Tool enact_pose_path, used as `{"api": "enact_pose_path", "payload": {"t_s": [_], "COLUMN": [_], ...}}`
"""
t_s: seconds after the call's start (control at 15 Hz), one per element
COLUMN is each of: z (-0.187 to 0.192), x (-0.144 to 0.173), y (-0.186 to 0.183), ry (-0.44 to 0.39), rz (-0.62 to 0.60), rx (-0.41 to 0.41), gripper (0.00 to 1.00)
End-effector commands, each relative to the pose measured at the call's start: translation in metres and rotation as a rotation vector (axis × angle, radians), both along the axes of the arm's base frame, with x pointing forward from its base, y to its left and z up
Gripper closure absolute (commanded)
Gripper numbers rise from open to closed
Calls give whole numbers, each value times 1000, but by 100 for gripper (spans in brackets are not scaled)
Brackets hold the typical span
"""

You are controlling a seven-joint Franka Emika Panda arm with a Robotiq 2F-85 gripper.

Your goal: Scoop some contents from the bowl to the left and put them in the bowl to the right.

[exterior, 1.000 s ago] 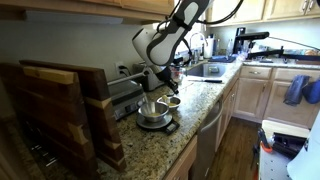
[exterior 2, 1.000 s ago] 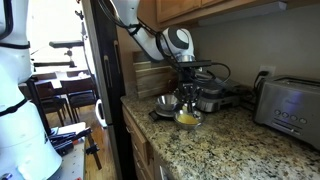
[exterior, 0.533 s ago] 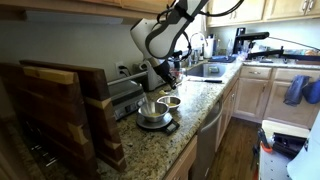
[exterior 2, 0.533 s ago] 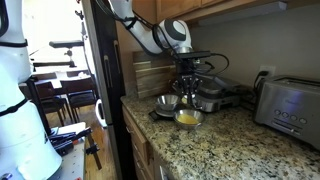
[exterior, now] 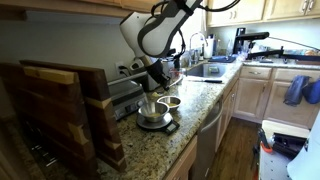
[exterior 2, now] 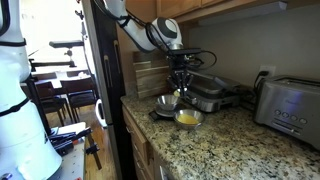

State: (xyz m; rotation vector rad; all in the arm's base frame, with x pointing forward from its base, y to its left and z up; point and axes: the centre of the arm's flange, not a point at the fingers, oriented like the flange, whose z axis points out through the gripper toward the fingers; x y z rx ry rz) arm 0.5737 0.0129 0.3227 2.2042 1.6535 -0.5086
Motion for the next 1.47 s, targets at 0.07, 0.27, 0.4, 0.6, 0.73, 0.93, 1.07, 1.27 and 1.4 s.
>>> {"api": "enact_pose_path", "payload": {"t_s": [0.07,0.27,0.4,0.6,0.73,0.93,1.07,1.27,1.4], "z": [1,-8,-13,-20,-24,-29,-33,-40,-44], "x": [-25,-31,-35,-41,-45,-53,-59,-67,-72], "y": [24,38,47,61,71,83,89,95,98], "ry": [-6,-14,-24,-84,-124,-173,-200,-254,-290], "rz": [51,67,86,106,114,129,143,157,164], "rx": [-22,-63,-97,-173,-217,-273,-308,-369,-396], "gripper": [96,97,96,96,97,97,97,97,97]}}
